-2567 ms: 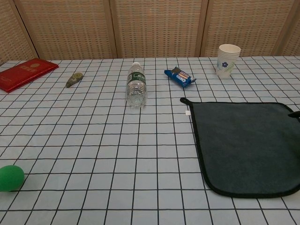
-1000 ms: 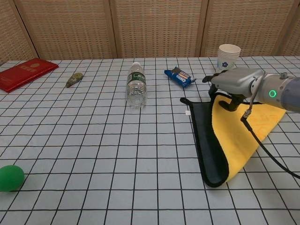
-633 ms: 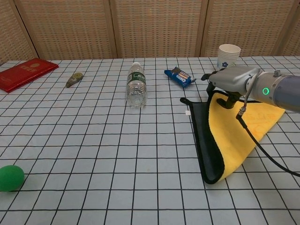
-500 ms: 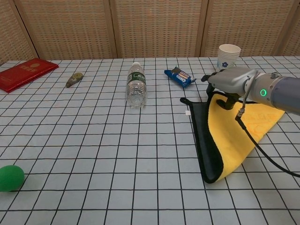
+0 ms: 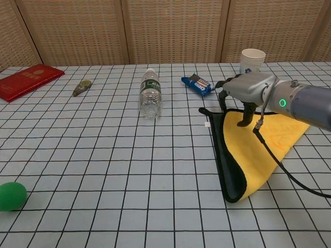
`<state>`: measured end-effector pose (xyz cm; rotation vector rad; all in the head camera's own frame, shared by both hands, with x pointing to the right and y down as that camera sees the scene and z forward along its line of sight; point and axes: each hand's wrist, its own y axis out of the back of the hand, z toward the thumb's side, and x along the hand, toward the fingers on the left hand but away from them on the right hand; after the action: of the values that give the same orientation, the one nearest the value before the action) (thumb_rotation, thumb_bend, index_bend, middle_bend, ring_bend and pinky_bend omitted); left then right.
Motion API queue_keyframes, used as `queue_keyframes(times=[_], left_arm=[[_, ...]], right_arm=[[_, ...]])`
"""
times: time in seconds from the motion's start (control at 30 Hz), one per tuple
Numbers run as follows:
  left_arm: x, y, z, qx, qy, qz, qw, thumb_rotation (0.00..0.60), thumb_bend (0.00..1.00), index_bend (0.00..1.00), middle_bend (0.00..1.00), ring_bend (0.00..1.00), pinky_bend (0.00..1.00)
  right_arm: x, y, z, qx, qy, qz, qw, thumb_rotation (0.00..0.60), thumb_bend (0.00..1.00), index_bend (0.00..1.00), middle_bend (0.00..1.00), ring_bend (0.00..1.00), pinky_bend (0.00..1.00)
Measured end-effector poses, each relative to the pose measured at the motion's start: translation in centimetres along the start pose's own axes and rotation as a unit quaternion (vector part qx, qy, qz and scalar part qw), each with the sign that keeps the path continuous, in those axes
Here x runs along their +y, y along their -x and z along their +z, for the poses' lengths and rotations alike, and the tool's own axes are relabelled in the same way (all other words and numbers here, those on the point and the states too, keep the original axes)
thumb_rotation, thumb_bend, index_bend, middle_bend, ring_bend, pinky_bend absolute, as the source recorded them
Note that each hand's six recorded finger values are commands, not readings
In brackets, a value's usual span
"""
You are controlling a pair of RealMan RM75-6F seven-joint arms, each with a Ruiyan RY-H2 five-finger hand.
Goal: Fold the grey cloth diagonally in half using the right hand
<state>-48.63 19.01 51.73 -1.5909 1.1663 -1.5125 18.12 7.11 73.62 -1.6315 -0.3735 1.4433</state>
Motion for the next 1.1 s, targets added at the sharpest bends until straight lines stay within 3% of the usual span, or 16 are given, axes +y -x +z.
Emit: queue_keyframes(times=[0.27,0.6,0.8,1.1], left_arm=[[-0.1,0.0,0.0,-0.001,0.0,-0.001,1.0,0.6,0.0,0.0,0.0,0.0,0.0],[-0.2,0.1,0.4,-0.007,0.0,-0.002,1.0,0.6,0.0,0.0,0.0,0.0,0.0],[-0.1,0.2,0.6,-0.011,0.004,-0.002,0.9999,0.6,0.0,0.0,0.0,0.0,0.0],[-0.1,0.7,1.1,-0.024,0.005,0.0,0.9997,0.6,0.0,0.0,0.0,0.0,0.0]], right_arm=[[2.0,-0.2,-0.3,-0.006,0.013,-0.056,0.9983,0.6,0.23,0.12,0.07,0.0,0.0],[4.2,-1.9,-2.4,-0.009,0.026,-0.083,0.9961,0.6,0.21,0.14,0.07,0.0,0.0],[5.4,-5.1,-5.8,-0.021,0.044,-0.104,0.9934,0.6,0.01,0.14,0.05,0.0,0.0],[4.8,-12.5,-11.4,-0.034,0.101,-0.137,0.9849,0.6,0.0,0.14,0.04,0.0,0.0]])
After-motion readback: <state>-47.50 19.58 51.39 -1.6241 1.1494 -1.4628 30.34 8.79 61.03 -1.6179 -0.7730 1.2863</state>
